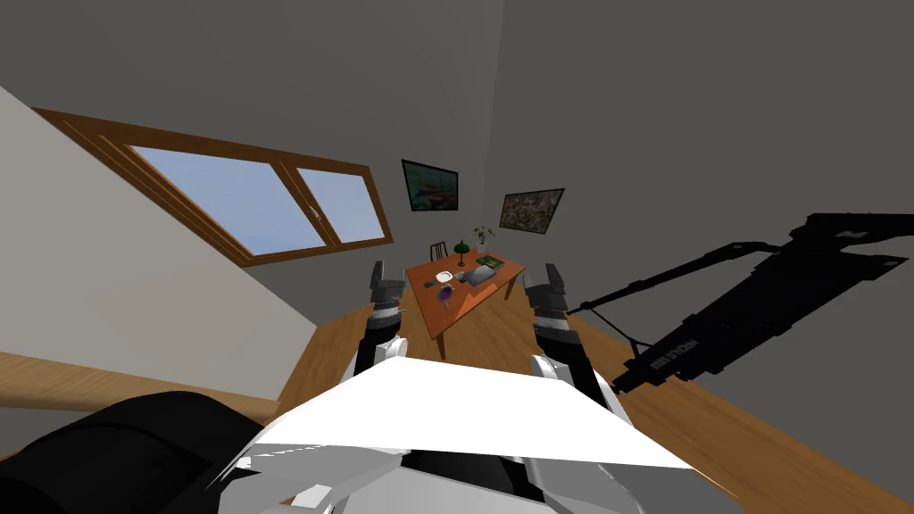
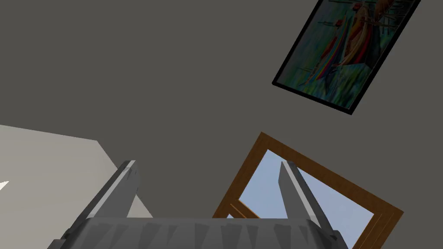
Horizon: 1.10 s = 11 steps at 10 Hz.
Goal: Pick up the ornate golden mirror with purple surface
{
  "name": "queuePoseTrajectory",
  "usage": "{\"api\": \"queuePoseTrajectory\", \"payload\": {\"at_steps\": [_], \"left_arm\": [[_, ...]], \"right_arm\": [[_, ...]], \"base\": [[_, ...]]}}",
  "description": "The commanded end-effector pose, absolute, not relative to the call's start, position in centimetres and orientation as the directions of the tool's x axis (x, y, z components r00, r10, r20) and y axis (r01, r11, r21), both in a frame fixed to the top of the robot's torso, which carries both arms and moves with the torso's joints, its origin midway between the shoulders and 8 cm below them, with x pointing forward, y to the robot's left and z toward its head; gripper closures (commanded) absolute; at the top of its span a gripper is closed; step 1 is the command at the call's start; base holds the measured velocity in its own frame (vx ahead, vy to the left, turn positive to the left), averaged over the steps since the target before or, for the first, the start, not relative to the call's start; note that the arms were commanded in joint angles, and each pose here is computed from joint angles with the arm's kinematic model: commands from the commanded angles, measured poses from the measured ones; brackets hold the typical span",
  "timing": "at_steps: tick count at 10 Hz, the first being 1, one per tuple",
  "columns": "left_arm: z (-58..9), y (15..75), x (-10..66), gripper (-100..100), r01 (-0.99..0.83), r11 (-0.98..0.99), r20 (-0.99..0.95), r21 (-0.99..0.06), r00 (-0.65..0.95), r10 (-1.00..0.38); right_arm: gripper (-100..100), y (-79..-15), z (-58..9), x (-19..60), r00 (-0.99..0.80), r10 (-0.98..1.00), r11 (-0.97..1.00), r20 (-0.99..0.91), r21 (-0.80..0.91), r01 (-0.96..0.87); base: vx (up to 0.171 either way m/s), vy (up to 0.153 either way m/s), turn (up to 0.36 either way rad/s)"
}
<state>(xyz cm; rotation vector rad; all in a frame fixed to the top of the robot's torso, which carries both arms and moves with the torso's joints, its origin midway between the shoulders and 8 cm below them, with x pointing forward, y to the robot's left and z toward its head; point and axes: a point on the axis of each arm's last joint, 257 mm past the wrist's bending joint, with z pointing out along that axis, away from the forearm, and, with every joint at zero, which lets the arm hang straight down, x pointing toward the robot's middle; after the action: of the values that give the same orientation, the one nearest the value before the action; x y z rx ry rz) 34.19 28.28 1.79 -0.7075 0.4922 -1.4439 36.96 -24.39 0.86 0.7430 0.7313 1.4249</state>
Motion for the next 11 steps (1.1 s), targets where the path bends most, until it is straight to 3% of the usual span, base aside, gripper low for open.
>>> {"api": "queuePoseTrajectory", "payload": {"at_steps": [1,11], "left_arm": [[1.4,28.1,34.6,-100,0.703,-0.021,0.094,-0.711,0.065,-0.993],[-5.3,29.8,39.5,-100,0.497,-0.199,0.191,-0.844,-0.068,-0.979]], "right_arm": [[0,-24.4,0.9,37.0,0.018,1.000,0.011,-0.001,0.812,-0.584],[0,-24.4,0.9,37.0,0.018,1.000,0.011,-0.001,0.812,-0.584]], "base": [[-0.006,-0.004,-0.001],[-0.028,-0.018,-0.006]]}}
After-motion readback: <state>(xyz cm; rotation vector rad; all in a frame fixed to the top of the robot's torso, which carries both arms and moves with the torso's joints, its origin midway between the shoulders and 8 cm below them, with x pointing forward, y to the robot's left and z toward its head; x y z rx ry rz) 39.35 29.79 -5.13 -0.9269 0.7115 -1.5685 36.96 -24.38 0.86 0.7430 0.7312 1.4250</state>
